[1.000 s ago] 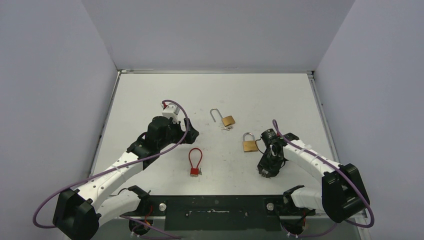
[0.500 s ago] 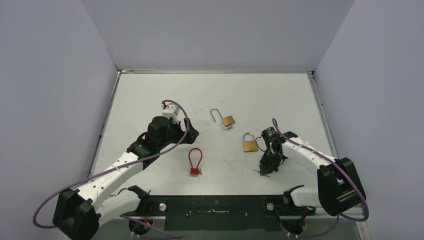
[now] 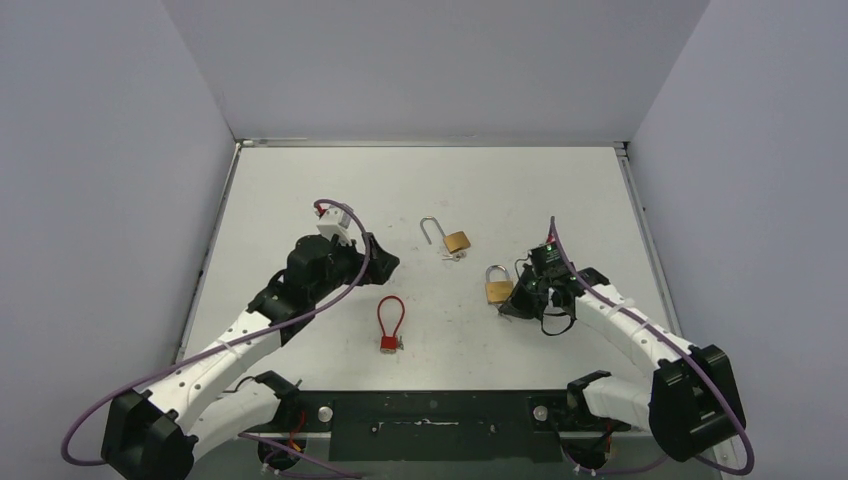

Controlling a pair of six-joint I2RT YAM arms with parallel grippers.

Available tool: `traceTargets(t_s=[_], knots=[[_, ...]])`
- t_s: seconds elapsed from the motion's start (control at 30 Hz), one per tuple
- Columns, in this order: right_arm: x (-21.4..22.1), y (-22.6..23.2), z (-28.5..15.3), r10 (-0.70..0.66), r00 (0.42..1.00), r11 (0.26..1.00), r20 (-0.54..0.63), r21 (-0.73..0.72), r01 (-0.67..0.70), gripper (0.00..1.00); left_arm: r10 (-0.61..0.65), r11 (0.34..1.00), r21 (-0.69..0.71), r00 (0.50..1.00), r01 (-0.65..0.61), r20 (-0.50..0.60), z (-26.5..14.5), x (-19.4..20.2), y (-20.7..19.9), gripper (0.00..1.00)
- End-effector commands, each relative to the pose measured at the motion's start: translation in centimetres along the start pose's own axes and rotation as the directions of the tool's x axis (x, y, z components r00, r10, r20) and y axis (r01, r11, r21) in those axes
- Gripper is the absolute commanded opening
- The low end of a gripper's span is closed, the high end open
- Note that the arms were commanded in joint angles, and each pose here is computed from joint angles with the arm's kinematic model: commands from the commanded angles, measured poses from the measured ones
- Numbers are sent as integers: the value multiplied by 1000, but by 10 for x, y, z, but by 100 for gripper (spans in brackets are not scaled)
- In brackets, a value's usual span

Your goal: Unlock with the key

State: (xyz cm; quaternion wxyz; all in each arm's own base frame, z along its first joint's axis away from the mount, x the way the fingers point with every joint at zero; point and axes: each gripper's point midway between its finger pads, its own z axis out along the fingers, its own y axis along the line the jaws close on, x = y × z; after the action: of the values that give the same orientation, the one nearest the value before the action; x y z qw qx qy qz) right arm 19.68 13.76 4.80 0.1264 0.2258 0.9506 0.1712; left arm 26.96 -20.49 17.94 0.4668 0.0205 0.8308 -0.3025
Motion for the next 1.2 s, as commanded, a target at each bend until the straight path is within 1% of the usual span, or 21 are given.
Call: traceTargets(t_s=[0.0,0.07,0.17,0.3,0.4,0.5,0.63,0.8,0.9,0.97,1.1,1.17], knots=[[-30,62,-20,-19,991,961,131,-270,54,0,-95,983,166,989,76,110,-9,-31,-36,81],[-37,80,-30,-21,985,938,172,-338,79,0,-133,965,243,984,102,115,-12,-35,-50,81],[-45,106,-46,-14,972,896,233,-429,116,0,-204,929,330,975,165,87,-13,-34,-67,81],[-44,137,-62,-16,963,840,267,-519,158,0,-280,876,424,958,232,55,-11,-35,-90,81],[-38,154,-67,4,963,824,271,-546,150,0,-311,853,450,950,263,34,-3,-34,-104,81],[-27,170,-67,49,964,813,260,-571,113,0,-322,865,416,946,280,33,13,-30,-113,80],[-12,186,-66,77,970,800,231,-594,78,0,-311,907,306,950,289,23,33,-14,-116,76],[-4,193,-60,65,978,812,198,-580,64,0,-283,935,229,959,272,15,44,4,-120,65],[-1,195,-59,65,980,812,187,-581,57,0,-281,944,188,959,270,37,46,5,-115,55],[0,195,-58,68,982,811,178,-582,49,0,-273,952,159,960,261,60,46,4,-110,50],[1,197,-59,70,983,800,172,-598,48,0,-257,960,132,965,247,61,48,11,-107,49],[1,199,-61,72,983,789,170,-613,48,0,-260,960,125,964,252,54,50,15,-105,46]])
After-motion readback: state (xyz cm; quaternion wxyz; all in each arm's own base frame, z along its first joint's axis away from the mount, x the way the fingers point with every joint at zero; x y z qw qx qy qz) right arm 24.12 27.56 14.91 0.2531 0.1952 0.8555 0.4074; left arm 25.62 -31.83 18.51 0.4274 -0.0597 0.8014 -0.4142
